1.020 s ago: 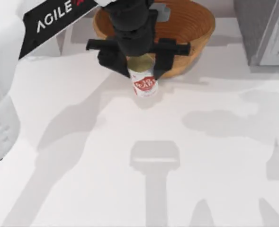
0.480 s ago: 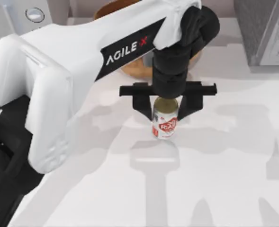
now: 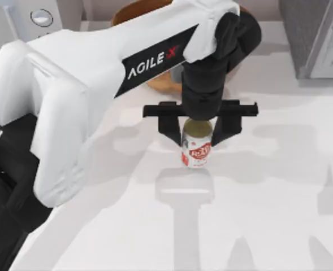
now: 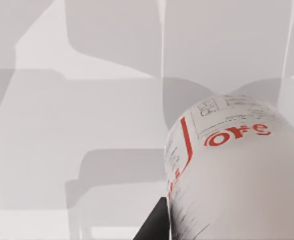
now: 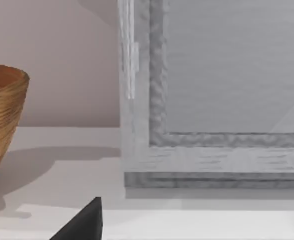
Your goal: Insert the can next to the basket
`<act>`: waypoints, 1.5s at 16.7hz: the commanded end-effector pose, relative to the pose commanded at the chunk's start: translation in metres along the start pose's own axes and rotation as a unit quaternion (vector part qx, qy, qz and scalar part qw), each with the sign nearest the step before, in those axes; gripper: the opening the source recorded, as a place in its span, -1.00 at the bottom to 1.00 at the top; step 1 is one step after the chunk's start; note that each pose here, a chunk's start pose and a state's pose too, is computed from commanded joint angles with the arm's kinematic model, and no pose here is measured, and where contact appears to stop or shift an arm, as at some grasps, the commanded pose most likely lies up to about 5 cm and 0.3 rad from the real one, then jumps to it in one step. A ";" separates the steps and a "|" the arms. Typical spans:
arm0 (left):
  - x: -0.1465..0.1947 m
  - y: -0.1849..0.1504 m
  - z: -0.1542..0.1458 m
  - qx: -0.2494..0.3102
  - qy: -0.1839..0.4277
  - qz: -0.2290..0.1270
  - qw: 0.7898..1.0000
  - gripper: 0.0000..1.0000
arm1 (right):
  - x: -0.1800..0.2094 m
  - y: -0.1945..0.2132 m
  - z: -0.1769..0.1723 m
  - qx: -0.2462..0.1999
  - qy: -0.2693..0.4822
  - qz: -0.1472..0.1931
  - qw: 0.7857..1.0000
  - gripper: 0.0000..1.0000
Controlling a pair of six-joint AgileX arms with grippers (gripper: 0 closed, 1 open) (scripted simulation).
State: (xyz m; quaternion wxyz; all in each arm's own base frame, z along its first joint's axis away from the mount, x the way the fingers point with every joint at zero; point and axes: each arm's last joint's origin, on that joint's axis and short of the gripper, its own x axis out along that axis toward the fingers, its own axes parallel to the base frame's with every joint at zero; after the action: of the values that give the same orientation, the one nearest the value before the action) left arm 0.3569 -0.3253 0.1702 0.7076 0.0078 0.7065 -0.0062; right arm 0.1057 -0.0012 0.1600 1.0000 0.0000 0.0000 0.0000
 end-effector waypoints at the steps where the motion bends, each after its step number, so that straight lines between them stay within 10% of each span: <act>1: 0.000 0.000 0.000 0.000 -0.001 0.000 1.000 -1.00 | 0.000 0.000 0.000 0.000 0.000 0.000 1.000 1.00; 4: 0.000 0.000 0.000 0.000 -0.001 0.000 1.000 -1.00 | 0.000 0.000 0.000 0.000 0.000 0.000 1.000 1.00; 17: 0.000 0.000 0.000 0.000 -0.001 0.000 1.000 0.96 | 0.000 0.000 0.000 0.000 0.000 0.000 1.000 1.00; 25: 0.000 0.000 0.000 0.000 -0.001 0.000 1.000 1.00 | 0.000 0.000 0.000 0.000 0.000 0.000 1.000 1.00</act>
State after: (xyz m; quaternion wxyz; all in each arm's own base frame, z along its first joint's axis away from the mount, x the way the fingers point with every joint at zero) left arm 0.3568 -0.3254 0.1697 0.7081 0.0076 0.7061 -0.0065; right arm 0.1057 -0.0012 0.1600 1.0000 0.0000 0.0000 0.0000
